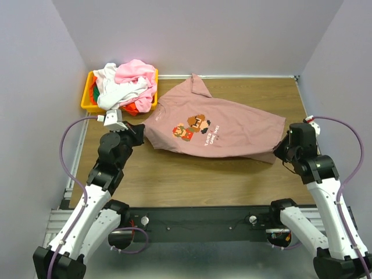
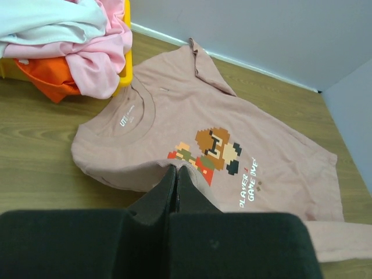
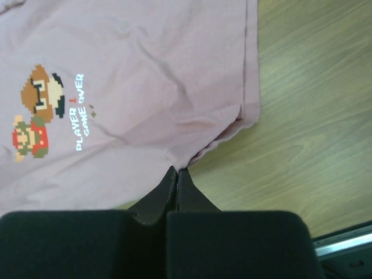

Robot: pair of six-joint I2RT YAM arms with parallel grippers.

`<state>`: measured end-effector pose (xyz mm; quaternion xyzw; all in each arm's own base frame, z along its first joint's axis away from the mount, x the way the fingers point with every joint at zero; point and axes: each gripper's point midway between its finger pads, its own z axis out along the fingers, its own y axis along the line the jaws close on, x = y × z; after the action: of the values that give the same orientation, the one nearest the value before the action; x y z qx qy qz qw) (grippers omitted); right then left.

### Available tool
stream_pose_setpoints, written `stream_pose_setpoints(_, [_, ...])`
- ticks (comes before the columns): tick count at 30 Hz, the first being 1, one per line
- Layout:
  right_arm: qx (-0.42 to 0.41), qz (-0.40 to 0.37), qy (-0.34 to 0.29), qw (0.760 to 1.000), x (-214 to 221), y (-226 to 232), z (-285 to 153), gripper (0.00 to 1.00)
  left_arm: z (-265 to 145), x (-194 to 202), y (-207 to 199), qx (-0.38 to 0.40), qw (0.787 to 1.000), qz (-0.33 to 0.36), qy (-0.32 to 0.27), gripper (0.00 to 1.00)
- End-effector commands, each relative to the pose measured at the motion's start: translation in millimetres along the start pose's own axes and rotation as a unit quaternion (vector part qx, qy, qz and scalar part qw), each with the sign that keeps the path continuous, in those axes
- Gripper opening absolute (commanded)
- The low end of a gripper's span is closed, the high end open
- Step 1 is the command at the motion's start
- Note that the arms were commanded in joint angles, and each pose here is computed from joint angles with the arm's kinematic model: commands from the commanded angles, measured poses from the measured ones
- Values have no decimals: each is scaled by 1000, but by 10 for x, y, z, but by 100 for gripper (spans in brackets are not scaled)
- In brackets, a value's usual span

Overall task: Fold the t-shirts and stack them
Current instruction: Fold the tshirt

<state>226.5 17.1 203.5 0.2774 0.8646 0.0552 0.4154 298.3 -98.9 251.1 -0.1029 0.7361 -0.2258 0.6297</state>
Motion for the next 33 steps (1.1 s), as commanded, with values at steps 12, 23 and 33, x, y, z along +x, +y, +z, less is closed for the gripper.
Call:
stream_pose_setpoints(12, [30, -9, 37, 999, 230, -108, 233, 0, 85, 337, 54, 5, 999, -15, 37, 0])
stream_pose_setpoints(23, [108, -14, 46, 993, 428, -281, 907, 0, 506, 527, 77, 2, 998, 10, 67, 0])
stream_pose_setpoints(33, [162, -29, 6, 986, 146, -339, 1011, 0, 804, 266, -64, 9, 999, 23, 40, 0])
